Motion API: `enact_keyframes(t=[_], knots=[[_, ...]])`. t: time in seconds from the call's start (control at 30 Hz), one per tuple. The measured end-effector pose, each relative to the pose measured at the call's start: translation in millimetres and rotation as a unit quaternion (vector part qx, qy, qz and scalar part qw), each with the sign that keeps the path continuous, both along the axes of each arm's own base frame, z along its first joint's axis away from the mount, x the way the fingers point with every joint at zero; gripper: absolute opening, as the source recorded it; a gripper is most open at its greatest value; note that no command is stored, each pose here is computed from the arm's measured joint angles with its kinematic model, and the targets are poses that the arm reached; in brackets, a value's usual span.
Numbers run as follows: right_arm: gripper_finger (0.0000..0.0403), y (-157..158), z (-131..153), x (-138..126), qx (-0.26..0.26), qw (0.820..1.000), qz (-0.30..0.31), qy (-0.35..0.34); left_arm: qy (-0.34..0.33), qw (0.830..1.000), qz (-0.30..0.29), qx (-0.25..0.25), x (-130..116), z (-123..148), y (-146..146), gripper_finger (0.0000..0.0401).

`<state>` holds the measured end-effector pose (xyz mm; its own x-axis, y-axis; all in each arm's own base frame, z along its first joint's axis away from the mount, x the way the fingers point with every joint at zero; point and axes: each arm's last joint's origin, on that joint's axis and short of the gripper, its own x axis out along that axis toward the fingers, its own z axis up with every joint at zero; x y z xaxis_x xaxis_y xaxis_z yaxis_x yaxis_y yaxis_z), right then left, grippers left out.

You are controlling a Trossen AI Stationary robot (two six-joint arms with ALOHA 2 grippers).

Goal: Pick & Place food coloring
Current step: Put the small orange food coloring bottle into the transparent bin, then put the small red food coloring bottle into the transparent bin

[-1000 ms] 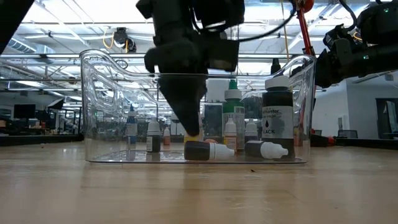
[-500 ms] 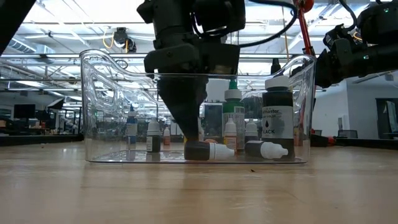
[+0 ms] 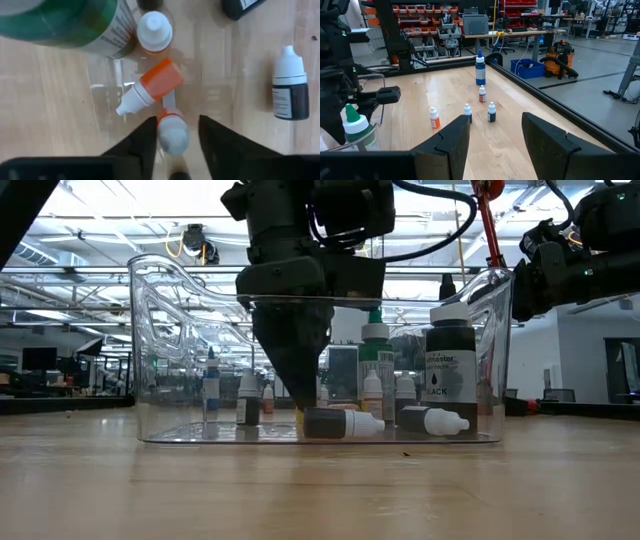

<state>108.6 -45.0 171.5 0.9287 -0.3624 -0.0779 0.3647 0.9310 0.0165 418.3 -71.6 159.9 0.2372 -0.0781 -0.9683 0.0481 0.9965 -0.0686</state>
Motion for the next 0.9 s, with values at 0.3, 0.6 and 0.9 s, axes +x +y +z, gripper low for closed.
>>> enact_keyframes(t=[0.3,0.6,0.9], knots=[[0.0171,0,0,0,0.0,1.0,0.0,0.0,0.01,1.0,0.002,-0.004,2,15,-1,0.0224],[0.0171,0,0,0,0.0,1.0,0.0,0.0,0.047,0.996,0.013,0.08,-1,66,5,0.0229],[0.0171,0,0,0,0.0,1.0,0.0,0.0,0.002,0.986,0.111,0.124,-45,120,87,0.023]])
